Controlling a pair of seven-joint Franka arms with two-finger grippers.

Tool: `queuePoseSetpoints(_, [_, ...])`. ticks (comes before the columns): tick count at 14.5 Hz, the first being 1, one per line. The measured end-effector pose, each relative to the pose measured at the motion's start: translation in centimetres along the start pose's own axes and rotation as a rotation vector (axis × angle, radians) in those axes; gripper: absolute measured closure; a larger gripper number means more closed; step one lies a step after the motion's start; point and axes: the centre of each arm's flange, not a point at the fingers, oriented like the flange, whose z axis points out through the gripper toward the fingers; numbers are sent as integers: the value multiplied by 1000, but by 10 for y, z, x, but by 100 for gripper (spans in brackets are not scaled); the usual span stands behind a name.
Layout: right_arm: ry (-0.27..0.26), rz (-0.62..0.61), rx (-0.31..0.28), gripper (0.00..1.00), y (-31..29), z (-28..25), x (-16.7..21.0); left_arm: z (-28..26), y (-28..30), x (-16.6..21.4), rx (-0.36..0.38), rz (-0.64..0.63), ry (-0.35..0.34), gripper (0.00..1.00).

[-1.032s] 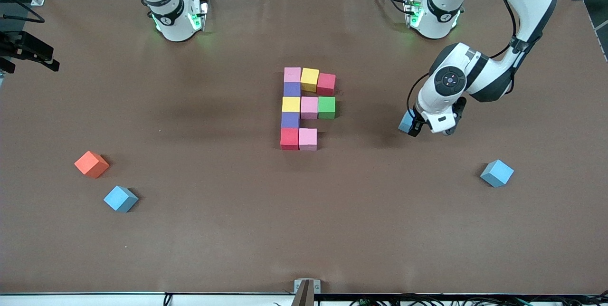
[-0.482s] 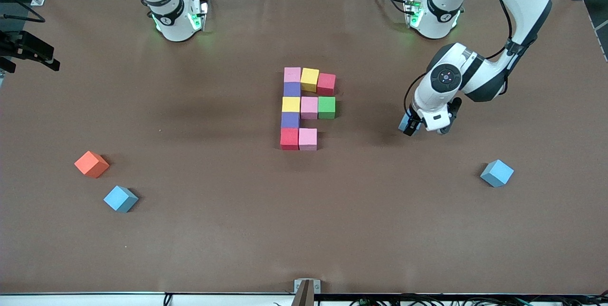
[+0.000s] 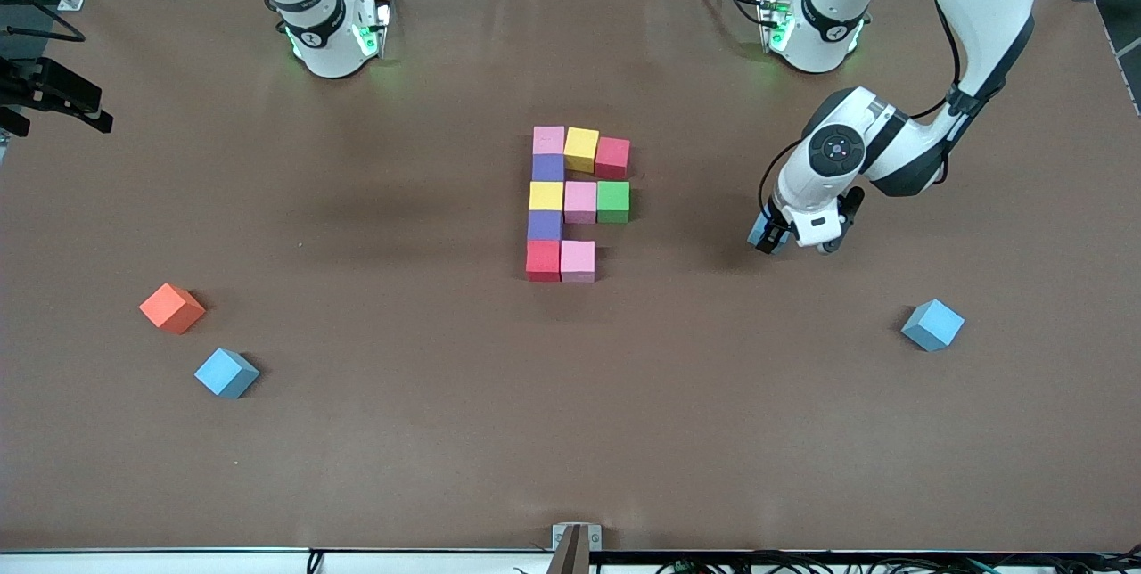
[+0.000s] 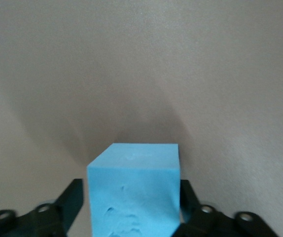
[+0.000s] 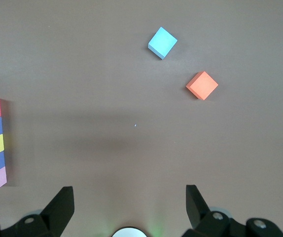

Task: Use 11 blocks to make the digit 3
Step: 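Carry the light blue block to the arrangement with the left gripper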

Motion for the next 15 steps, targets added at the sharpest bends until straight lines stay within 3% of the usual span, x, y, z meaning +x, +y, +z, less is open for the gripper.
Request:
queuePoseSetpoints(2, [1, 1, 0, 0, 0, -1, 0, -2, 3, 4, -13, -5, -3, 37])
queuePoseSetpoints(8, [-7, 39, 1, 0, 1, 0, -2, -43, 48, -6, -92, -83, 11, 39])
queuePoseSetpoints(15, [-12, 69, 1, 0, -5, -1, -4, -74, 127, -144, -89, -359, -75, 39])
